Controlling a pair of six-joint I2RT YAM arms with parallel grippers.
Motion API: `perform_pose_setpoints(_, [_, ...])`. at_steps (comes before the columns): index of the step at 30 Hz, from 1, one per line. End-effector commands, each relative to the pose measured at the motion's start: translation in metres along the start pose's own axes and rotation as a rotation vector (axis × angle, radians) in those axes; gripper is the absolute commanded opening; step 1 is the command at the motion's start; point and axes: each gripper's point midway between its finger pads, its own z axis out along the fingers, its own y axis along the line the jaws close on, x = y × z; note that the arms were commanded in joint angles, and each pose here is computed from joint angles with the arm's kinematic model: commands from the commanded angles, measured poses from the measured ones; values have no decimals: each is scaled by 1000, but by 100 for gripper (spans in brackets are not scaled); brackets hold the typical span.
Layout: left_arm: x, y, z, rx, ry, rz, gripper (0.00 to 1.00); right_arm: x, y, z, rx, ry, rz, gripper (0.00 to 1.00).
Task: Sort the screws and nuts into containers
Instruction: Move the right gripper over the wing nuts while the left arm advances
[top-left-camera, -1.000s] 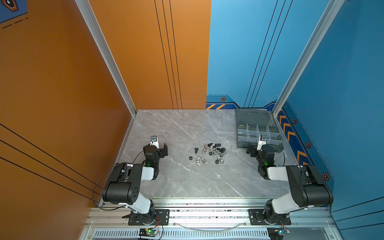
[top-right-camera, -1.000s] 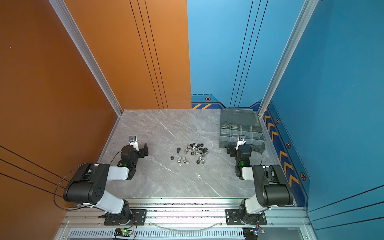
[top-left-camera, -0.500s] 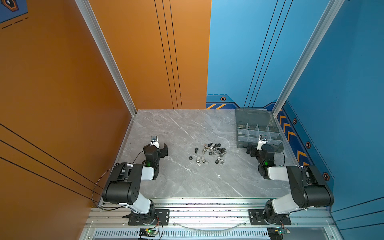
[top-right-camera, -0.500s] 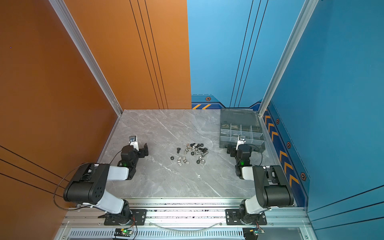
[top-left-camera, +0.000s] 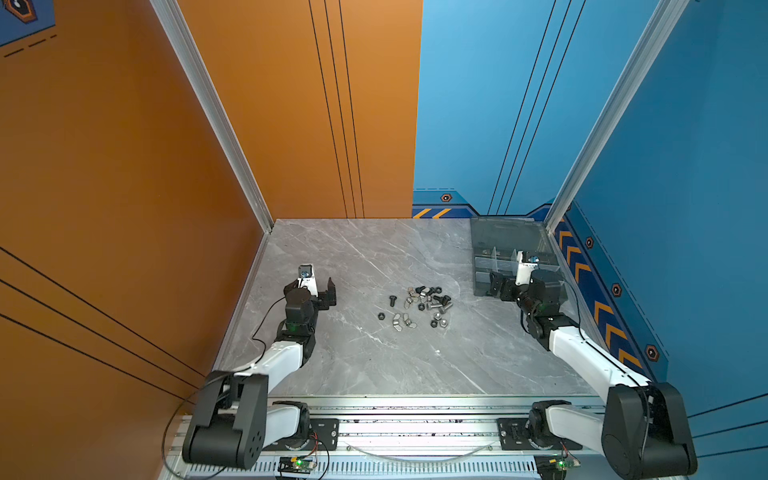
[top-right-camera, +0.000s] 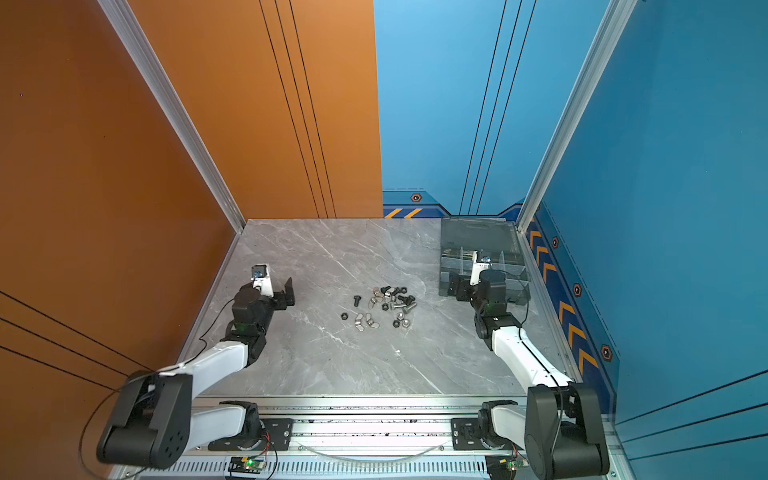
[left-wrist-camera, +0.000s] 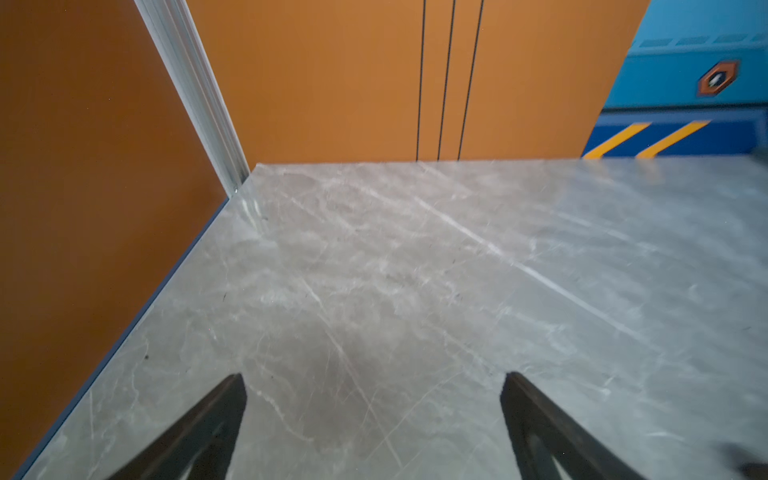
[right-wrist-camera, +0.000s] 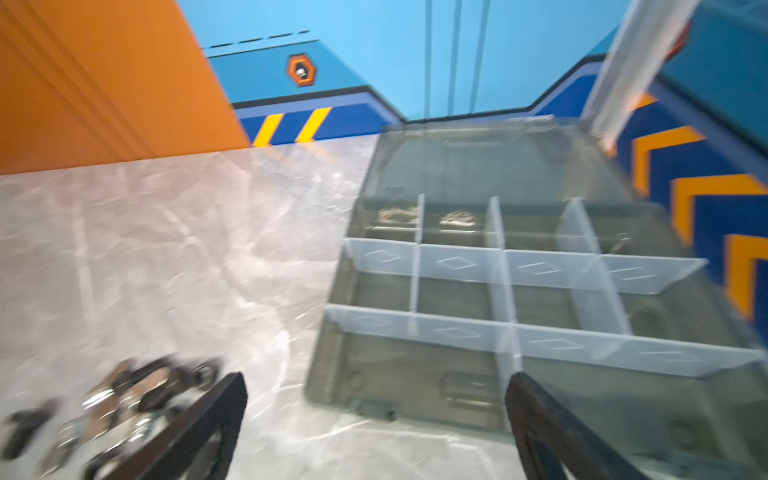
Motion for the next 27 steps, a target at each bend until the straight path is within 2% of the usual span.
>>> perform_pose_setpoints(1, [-9,-18,-10,67,93,-131,98,25,44,-15,-172,209,43,100])
perform_pose_setpoints(4, [-8,-43,-20,127,177,-185,98,30,85,-27,-306,282,-3,100])
perform_pose_setpoints(9, [15,-79,-39,225,362,-255,98,41,139,-44,-427,335,-113,100])
perform_pose_setpoints(14, [47,-107,-56,349,533,-418,98,64,182,-49,-553,405,-151,100])
perform_pose_setpoints(19, [71,-111,-68,346,597,-490,98,96,205,-36,-555,505,-231,97])
perform_pose_setpoints(27, [95,-107,-79,306,686,-478,98,130,222,-2,-513,624,-293,93])
